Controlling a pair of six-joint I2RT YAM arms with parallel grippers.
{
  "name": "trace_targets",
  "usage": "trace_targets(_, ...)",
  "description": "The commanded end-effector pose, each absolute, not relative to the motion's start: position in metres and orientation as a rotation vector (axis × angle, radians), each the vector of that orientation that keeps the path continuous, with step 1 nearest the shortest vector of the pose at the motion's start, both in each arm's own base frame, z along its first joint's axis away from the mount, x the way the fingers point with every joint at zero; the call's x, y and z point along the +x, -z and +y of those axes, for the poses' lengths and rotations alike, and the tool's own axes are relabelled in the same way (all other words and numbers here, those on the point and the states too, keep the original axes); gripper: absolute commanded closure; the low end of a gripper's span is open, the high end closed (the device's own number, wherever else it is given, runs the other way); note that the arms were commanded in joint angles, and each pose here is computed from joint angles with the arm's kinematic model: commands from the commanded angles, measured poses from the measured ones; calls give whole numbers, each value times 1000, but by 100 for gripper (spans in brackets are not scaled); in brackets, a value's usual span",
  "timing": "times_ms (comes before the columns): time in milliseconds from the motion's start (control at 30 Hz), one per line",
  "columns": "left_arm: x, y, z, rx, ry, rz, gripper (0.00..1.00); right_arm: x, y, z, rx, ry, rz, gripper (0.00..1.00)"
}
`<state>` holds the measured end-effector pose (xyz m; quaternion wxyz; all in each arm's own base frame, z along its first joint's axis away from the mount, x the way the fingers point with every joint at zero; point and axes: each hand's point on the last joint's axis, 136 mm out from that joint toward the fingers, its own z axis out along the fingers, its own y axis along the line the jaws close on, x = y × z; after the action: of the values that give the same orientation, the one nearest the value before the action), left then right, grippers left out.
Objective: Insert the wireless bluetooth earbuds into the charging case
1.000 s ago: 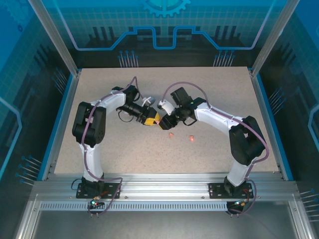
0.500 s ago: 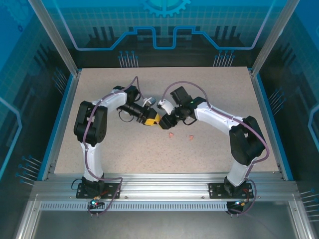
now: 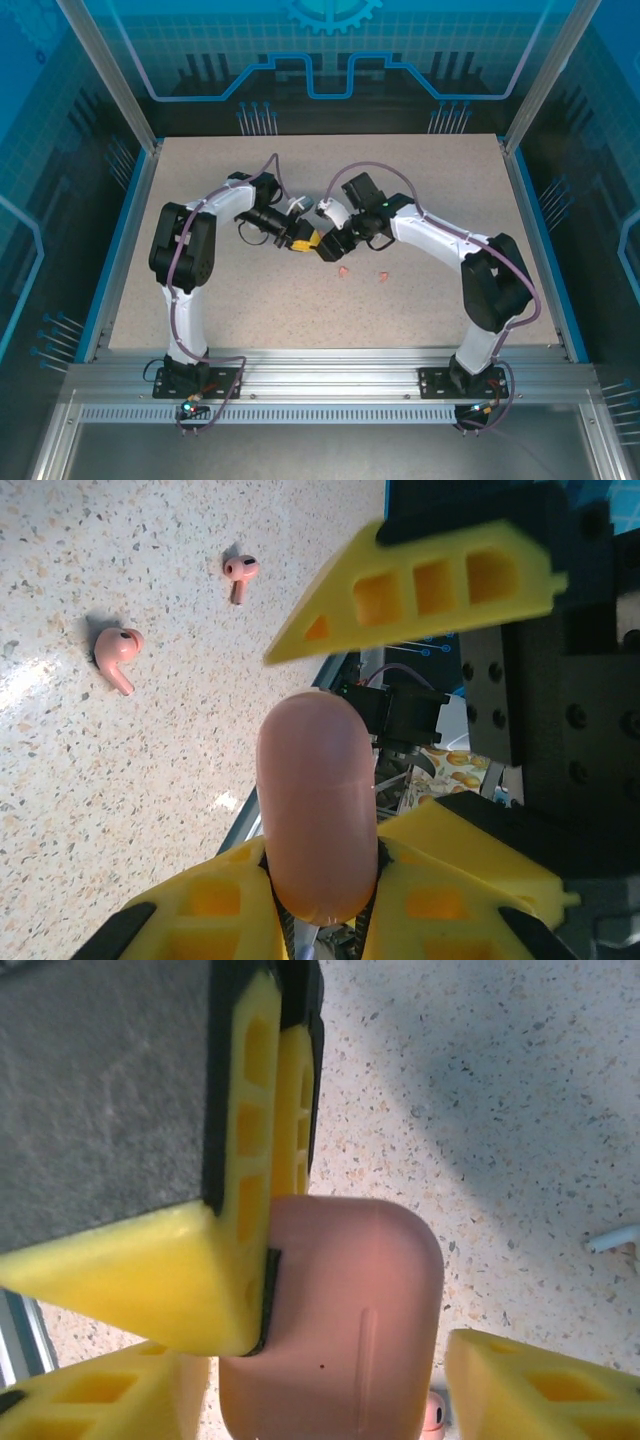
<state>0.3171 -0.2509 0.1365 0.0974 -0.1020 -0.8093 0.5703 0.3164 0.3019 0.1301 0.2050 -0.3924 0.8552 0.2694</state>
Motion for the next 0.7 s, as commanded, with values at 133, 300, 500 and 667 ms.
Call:
trace_targets(133,322,-135,-256,-348,-1721,-2436,100,339,-213,260,-732,-826,2283,25)
trace_targets(300,333,-142,-254,-419,-1736,-2604,100,352,-215,228,-439,-740,2386,25)
trace_targets(500,357,-159,-245,-460,-1800,-2941,100,348,-206,222,-326,-748,2429,25)
trace_targets(667,371,-170,-234,-461,-1885,-3200,100,349,-193,220,-293,-744,2471,25)
